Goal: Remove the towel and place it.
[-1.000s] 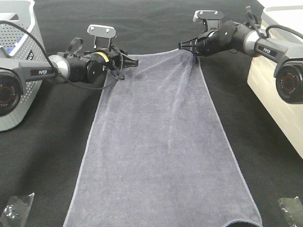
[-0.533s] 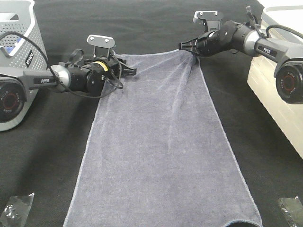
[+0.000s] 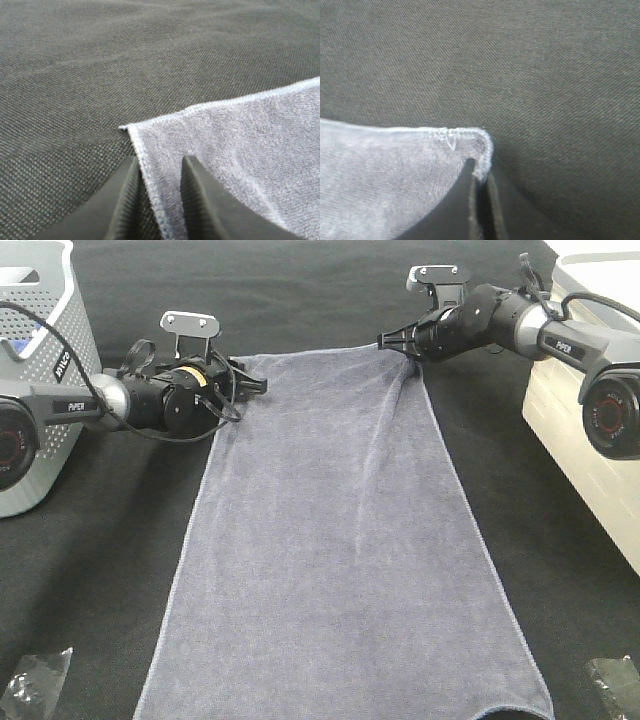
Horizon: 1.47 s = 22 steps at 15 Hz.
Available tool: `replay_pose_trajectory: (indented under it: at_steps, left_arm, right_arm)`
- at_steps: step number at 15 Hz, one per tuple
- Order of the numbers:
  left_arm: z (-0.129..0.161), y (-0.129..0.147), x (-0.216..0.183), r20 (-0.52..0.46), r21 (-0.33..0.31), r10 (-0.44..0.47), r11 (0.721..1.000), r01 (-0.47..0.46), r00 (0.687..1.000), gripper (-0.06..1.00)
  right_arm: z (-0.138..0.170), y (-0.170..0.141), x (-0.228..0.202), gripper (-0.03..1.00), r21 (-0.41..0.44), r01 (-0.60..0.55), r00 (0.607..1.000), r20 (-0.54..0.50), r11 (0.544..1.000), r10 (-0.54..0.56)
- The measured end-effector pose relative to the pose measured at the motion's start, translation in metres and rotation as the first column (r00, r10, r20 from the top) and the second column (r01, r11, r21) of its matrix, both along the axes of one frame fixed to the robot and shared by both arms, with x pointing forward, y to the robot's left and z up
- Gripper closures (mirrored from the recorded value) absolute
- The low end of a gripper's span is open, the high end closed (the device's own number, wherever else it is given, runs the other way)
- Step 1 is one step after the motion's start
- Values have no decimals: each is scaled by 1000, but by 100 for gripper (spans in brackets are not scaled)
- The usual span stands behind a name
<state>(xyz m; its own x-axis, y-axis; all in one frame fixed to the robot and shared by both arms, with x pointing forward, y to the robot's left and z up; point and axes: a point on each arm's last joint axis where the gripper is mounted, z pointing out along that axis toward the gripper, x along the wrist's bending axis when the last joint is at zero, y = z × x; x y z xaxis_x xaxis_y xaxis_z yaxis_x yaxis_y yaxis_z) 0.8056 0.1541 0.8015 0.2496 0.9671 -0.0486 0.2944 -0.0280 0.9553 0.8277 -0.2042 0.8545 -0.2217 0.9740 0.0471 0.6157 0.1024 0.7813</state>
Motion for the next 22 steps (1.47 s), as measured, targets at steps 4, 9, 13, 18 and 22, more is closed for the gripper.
replay_pose_trajectory:
  at_steps: [4,9,13,18,22]
  left_arm:
    - [2,0,0,-4,0,1,1000,-1,1000,66]
    - [3,0,0,-8,1,1,1000,-1,1000,66]
    - [22,-1,3,6,-2,2,1000,-2,1000,63]
    - [98,1,2,-71,24,13,1000,-11,997,34]
    - [167,7,-15,-209,68,33,998,-19,977,25]
  right_arm:
    - [0,-6,1,82,-16,4,1000,2,1000,-4]
    - [0,-12,2,41,0,21,1000,0,1000,-21]
    - [-2,-27,1,39,-8,35,999,-41,999,-35]
    - [71,-22,-11,24,31,-7,994,-106,999,10]
    - [130,-15,-27,20,138,-40,990,-131,990,58]
